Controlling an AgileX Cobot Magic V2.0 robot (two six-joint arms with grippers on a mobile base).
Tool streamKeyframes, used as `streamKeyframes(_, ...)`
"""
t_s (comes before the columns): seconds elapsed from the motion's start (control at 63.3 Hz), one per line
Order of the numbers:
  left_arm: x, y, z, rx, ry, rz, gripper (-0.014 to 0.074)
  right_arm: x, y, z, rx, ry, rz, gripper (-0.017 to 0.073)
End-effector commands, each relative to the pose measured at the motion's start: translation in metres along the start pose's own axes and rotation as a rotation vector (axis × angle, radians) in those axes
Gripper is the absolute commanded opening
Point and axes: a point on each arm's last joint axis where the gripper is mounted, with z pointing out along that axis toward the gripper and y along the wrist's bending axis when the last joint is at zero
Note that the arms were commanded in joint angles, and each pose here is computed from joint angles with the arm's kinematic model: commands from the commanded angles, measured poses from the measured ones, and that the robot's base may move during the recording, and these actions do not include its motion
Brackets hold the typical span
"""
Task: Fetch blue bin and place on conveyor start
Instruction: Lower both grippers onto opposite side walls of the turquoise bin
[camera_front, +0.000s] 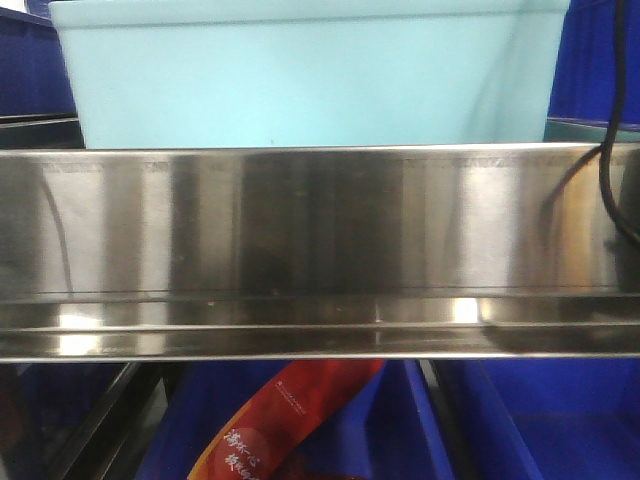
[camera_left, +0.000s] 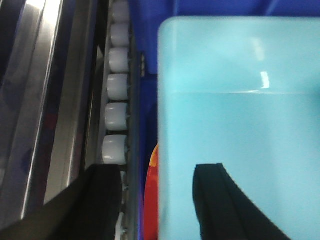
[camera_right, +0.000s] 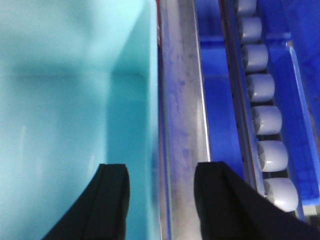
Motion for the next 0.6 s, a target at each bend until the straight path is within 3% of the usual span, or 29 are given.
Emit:
streamKeyframes(0.0,-0.002,0.005,0.004,0.006,0.015,-0.038,0.0264,-0.002,-0.001,0.005,0.008,0.009,0.0,0.0216)
streamKeyframes(0.111,0.002,0.009,0.018,0.008,0.085,-0.07,0.0264,-0.001,0.0,0.01,0.011,0.027,0.0,0.0216)
streamKeyframes(0.347,0.008,-0.008,0.02,0.038,0.111,-0.005,0.0264,-0.001,0.0,0.012,0.012,0.03,-0.001,0.0216)
streamKeyframes(0.584,0.009,-0.013,0.019,0.045,0.105,0.005,0.0264,-0.001,0.0,0.012,0.015,0.037,-0.001,0.0216)
